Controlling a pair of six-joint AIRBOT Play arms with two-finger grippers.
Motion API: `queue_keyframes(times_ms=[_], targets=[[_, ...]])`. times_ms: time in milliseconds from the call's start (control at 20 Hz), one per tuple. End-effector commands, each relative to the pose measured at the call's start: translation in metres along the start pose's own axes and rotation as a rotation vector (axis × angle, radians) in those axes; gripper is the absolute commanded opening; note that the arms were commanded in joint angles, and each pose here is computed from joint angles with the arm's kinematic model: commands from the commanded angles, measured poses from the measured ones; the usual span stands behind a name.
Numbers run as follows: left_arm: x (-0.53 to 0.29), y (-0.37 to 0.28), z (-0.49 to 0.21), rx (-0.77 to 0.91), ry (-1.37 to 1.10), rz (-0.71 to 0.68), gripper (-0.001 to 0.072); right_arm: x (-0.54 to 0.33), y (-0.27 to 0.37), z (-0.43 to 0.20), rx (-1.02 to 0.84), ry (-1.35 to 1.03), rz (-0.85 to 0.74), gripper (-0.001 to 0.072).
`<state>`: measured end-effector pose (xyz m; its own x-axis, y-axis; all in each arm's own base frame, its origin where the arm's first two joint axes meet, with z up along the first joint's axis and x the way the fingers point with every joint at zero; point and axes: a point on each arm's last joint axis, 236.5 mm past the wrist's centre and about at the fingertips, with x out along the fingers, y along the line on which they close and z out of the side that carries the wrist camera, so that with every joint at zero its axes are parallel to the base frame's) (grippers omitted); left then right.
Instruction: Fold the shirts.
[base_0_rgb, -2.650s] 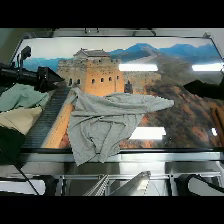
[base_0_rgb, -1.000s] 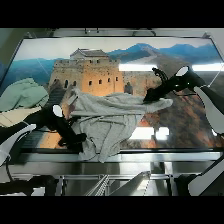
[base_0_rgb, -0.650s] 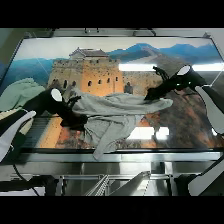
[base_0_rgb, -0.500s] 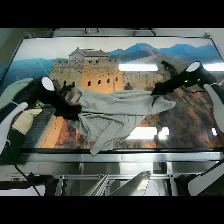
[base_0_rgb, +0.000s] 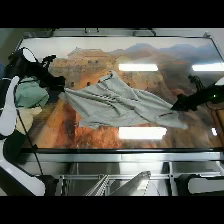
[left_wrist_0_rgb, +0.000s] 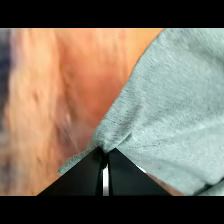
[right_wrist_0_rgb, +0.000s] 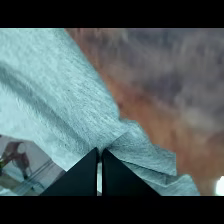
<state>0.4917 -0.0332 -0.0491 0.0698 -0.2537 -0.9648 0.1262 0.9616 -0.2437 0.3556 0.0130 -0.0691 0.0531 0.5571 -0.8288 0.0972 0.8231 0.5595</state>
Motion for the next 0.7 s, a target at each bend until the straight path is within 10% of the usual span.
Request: queue_keyframes(times_ms=[0,50,100,200,650], targets=[[0.005,0.015,0.034,0.042,-0.04,0.015,0.0021,0.002,-0.013,-0.04,0.07,-0.098,-0.089,0.0016],[0.005,0.019,0.033,0.033,-0.035,0.014,0.0027,-0.005,-0.018,-0.035,0.055,-0.164,-0.135,0.0017],[0.005,0.02,0.025,0.022,-0.015,0.008,0.0243,-0.012,-0.018,-0.027,0.043,-0.217,-0.153,0.0023],[-0.002,0.026,0.004,-0.023,0.027,0.001,0.071,-0.028,-0.014,-0.011,0.016,-0.281,-0.172,0.0421],[-0.023,-0.07,-0.113,-0.139,0.226,-0.339,0.0709,-0.055,-0.069,-0.021,0.129,-0.218,-0.226,0.0432]])
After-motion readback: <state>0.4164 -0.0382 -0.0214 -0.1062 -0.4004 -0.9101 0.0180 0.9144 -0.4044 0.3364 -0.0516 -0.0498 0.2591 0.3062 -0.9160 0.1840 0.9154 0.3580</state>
